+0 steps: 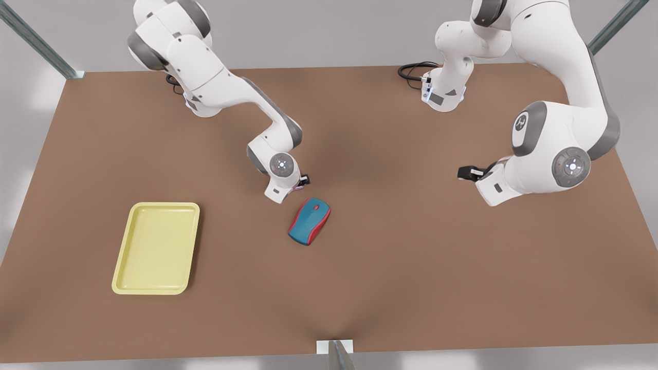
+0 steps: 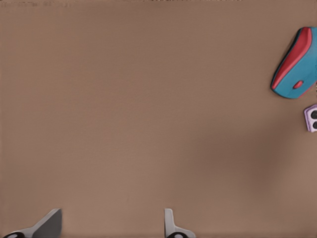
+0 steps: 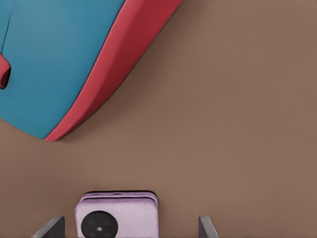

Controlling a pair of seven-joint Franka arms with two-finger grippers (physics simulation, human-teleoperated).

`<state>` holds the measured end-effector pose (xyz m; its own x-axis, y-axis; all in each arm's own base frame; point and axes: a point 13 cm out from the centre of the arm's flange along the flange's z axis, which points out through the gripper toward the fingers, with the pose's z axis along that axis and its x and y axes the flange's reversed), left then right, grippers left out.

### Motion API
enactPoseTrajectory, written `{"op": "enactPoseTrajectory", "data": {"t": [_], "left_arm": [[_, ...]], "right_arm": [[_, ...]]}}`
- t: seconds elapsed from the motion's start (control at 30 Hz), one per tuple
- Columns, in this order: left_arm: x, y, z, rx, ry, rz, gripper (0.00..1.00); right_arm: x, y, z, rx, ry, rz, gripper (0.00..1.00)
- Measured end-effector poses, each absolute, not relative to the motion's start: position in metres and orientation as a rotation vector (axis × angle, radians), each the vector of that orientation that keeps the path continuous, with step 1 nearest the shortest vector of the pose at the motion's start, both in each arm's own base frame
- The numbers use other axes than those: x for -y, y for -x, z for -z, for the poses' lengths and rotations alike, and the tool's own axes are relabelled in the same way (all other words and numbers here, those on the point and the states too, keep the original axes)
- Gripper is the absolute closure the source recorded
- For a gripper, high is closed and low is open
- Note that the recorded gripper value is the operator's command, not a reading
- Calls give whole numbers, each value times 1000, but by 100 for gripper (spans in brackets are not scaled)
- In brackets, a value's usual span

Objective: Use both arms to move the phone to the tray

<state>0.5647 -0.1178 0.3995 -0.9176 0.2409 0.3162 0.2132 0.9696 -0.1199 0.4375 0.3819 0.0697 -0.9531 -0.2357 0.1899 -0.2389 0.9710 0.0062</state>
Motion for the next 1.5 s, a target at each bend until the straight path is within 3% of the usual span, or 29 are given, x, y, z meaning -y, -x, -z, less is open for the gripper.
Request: {"op": "enactPoseTrajectory", "data": {"t": [0.17, 0.6, 1.17, 1.5], "left_arm": [[118, -565, -400, 2786, 351, -120, 0], [116, -570, -436, 2843, 404, -148, 0], [113, -566, -433, 2814, 465, -153, 0], [113, -566, -431, 2806, 482, -156, 0]], "right_arm": [[-388, -439, -67, 2930, -570, -2, 0], [-407, -402, -43, 2819, -891, -1, 0], [-411, -412, -60, 2830, -775, -36, 0], [-393, -394, -45, 2810, -536, -114, 0]]}}
